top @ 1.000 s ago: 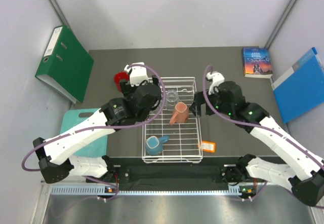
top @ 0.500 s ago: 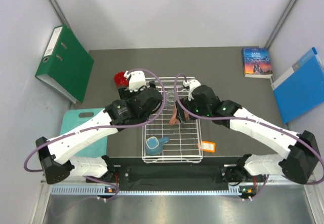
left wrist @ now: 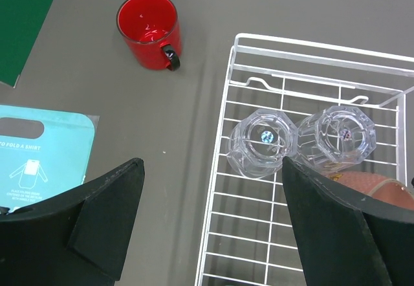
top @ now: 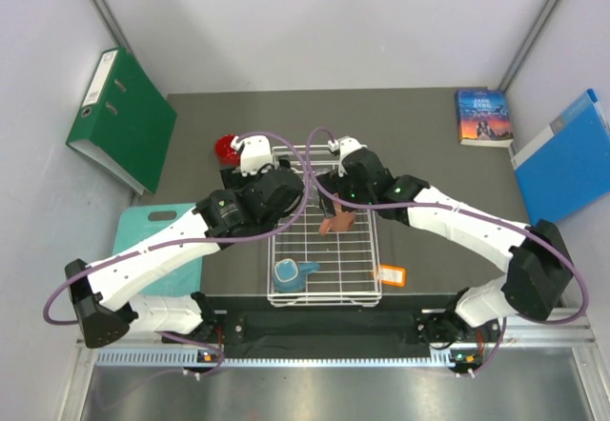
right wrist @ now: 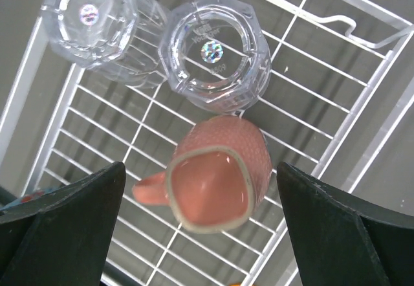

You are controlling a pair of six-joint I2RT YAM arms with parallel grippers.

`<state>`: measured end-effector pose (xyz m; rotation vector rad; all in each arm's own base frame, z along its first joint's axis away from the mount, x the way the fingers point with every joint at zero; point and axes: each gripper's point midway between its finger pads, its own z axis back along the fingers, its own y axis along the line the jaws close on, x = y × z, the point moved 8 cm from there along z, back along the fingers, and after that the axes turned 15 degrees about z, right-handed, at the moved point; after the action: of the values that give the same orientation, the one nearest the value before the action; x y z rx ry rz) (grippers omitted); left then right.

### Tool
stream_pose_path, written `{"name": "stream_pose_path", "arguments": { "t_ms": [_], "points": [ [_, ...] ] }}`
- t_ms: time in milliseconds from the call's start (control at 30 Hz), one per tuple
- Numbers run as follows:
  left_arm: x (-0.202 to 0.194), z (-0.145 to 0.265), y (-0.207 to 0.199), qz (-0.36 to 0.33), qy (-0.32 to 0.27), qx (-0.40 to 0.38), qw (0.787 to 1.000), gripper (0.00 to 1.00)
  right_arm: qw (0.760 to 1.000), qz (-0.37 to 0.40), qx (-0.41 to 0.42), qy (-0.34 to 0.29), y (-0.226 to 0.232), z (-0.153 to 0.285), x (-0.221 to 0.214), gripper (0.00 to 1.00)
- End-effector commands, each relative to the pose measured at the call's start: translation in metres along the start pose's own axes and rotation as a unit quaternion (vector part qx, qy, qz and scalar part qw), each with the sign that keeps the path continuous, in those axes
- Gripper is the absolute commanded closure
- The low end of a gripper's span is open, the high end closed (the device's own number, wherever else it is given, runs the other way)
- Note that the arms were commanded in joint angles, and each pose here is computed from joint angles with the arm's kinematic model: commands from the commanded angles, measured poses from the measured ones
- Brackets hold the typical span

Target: Unload the cups from the dish rack

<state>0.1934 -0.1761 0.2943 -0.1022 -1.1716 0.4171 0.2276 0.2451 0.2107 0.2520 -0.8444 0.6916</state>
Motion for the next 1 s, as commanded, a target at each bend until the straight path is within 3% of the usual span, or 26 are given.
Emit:
{"name": "stream_pose_path", "arguments": {
  "t_ms": [0, 667, 767, 900, 967],
  "points": [
    [0.004, 0.004, 0.006, 0.011, -0.006, -0.002, 1.0, 0.09, 1.0, 0.009, -0.015, -0.01, 0.002, -0.008, 0.01, 0.0],
    [-0.002, 0.0, 0.008, 0.0, -0.006, -0.004, 1.0, 0.08, 0.998, -0.002, -0.023, 0.063, 0.005, -0.039, -0.034, 0.01],
    [-0.004, -0.001, 0.006, 0.001, -0.003, -0.006, 1.0, 0.08, 0.998, -0.002, -0.026, 0.065, 0.004, -0.038, -0.035, 0.15],
    [-0.005, -0.002, 0.003, -0.001, -0.001, -0.007, 1.0, 0.08, 0.997, -0.004, -0.035, 0.065, 0.003, -0.032, -0.035, 0.5],
    [-0.005, -0.002, 0.002, -0.002, -0.001, -0.008, 1.0, 0.08, 0.997, -0.001, -0.037, 0.065, 0.005, -0.028, -0.035, 0.6]
  ]
}}
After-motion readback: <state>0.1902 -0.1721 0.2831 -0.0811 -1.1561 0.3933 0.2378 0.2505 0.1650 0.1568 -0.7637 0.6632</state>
